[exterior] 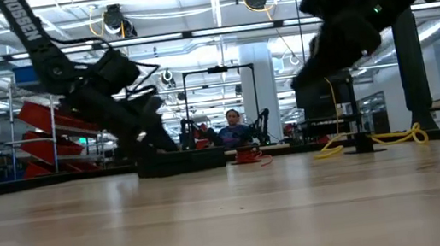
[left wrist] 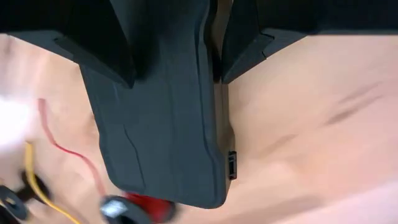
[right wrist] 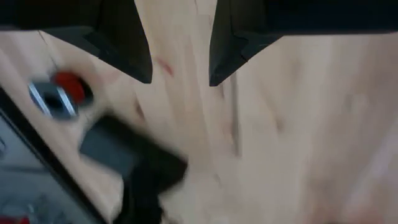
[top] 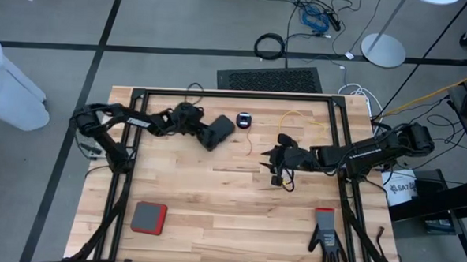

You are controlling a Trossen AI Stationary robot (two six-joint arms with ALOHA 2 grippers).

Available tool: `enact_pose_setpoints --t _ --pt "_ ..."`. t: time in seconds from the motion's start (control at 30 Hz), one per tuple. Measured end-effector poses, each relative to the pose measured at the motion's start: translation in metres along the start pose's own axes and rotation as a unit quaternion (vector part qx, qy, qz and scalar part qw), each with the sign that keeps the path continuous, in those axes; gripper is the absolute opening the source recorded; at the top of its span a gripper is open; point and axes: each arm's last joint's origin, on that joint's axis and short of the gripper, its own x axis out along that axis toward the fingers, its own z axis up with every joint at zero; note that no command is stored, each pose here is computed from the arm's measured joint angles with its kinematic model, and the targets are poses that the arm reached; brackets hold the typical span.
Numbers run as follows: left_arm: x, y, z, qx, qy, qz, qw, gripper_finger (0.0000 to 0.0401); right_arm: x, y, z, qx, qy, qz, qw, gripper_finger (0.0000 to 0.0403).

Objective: Coil cords
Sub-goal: Move the black case to the middle right

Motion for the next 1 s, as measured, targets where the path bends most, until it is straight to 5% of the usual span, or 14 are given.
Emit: enact_pose_setpoints --t 0.4,0.7,1.0 --pt "0.057 -0.084 0.005 0.081 0.042 -0.103 0.991 0.0244 0.007 0.0 0.011 0.009 -0.066 0.058 0.996 0.0146" --pt "0.095 -0.127 0.015 0.111 0.033 -0.139 0.983 0.0244 0.032 0.008 -0.014 0.003 0.012 0.073 0.997 0.0146" --pt "0.094 -0.151 0.028 0.164 0.052 -0.171 0.97 0.0244 0.045 0.007 -0.035 0.007 0.085 0.056 0.995 0.0146"
